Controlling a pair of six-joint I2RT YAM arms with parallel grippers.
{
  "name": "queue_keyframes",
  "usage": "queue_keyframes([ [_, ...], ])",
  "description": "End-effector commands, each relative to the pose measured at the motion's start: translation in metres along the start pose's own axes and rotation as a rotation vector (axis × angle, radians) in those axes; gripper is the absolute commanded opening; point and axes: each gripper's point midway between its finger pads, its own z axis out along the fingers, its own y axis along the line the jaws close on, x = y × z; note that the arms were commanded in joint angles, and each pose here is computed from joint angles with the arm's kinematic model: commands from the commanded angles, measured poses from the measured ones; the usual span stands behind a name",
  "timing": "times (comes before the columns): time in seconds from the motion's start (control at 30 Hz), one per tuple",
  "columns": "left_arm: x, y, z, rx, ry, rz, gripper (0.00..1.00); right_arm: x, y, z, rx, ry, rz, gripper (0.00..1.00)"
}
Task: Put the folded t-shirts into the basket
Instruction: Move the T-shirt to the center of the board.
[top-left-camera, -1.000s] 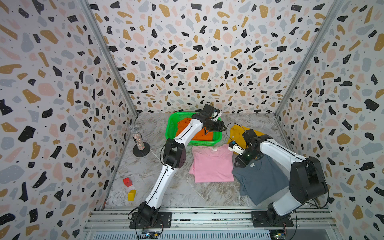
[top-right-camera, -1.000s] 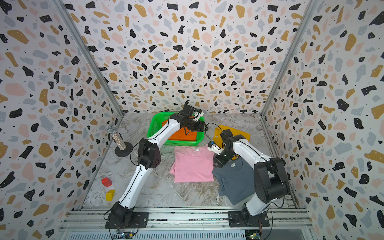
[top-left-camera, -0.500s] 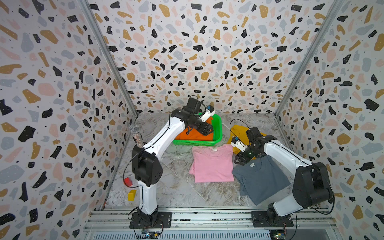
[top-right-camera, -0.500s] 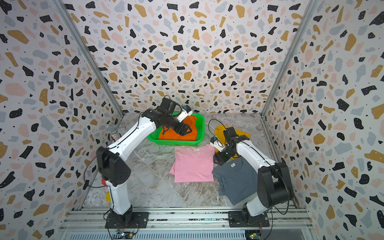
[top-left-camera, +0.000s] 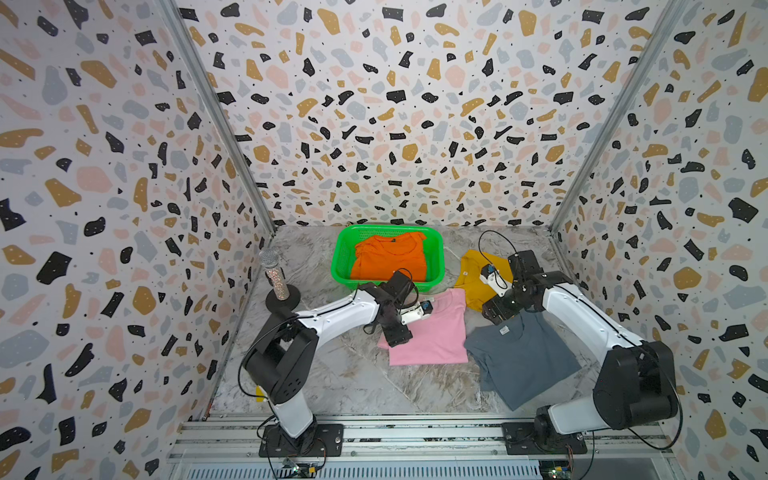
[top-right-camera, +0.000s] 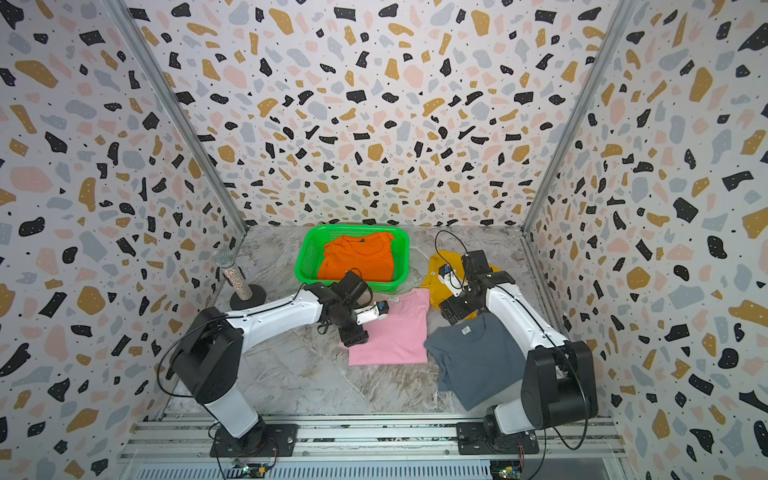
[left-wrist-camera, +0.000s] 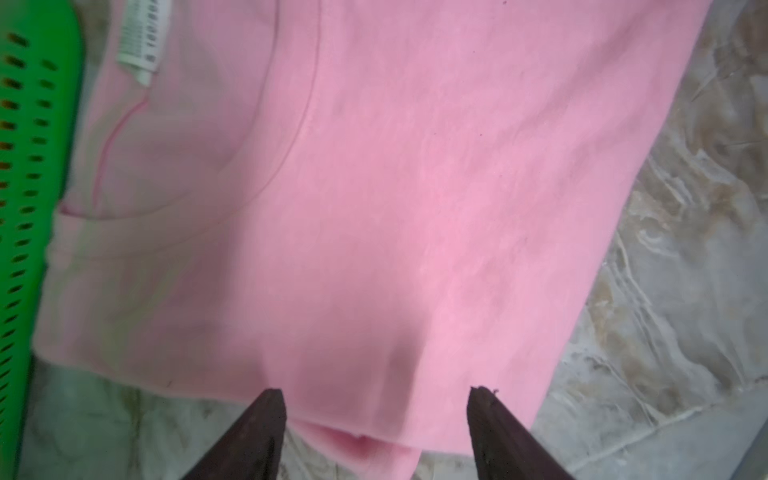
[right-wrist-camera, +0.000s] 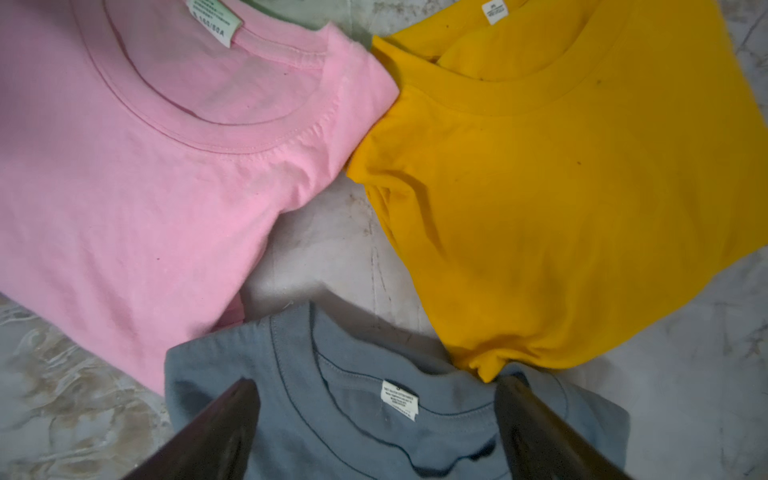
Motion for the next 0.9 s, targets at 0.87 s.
queue_keyframes([
  [0.87,0.095,-0.102,-0.015,0.282,0.205,0.074,0.67,0.001,0.034,0.001,-0.189,-0.032,-0.043,0.91],
])
